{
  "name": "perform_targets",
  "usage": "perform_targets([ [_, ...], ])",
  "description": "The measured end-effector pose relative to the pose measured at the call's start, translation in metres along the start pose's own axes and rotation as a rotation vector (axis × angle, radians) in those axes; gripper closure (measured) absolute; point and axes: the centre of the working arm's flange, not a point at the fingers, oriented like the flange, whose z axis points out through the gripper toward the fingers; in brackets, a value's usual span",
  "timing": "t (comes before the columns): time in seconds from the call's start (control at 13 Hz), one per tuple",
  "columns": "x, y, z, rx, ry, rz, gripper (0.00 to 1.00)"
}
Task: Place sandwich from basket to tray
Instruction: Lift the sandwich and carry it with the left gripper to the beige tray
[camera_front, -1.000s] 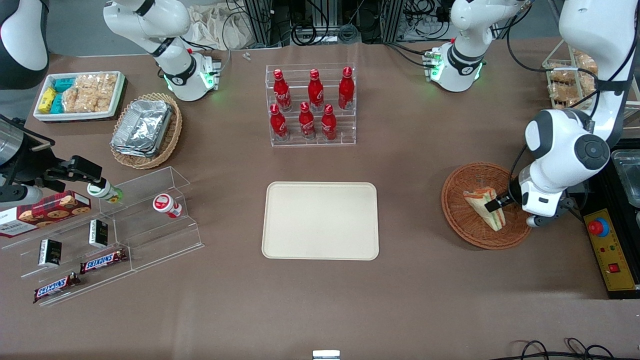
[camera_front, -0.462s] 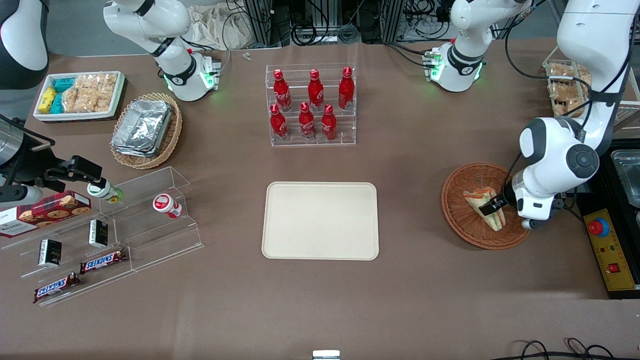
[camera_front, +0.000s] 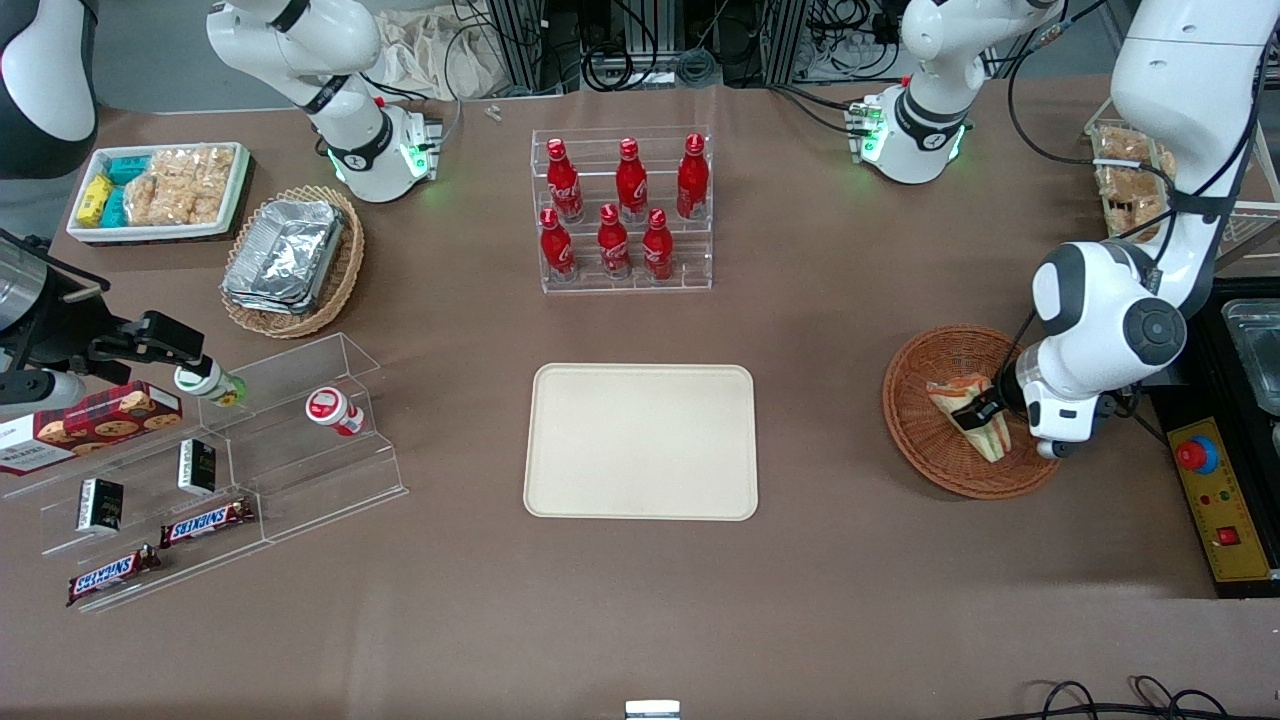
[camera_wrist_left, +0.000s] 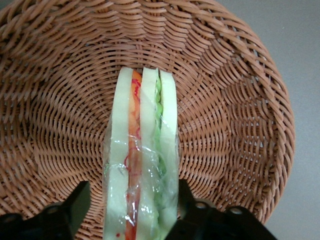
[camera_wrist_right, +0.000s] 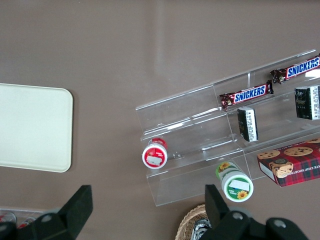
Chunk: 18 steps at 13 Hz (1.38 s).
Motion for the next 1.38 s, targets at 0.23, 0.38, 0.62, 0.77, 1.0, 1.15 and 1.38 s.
perform_targets([
  [0.23, -0.001, 0.005, -0.003, -0.010, 0.009, -0.040, 0.58],
  [0.38, 0.002, 0.013, -0.014, -0.023, 0.025, -0.045, 0.66],
  [0.62, 0.002, 0.032, -0.052, 0.008, 0.002, -0.022, 0.70],
  [0.77, -0.001, 0.052, -0.101, 0.056, -0.043, 0.005, 0.75],
  [1.0, -0.023, 0.097, -0.183, 0.063, -0.055, 0.091, 0.83],
  [1.15, -0.059, 0.141, -0.213, 0.032, -0.024, 0.181, 0.83],
  [1.38, -0.135, 0.208, -0.203, 0.030, -0.036, 0.345, 0.85],
])
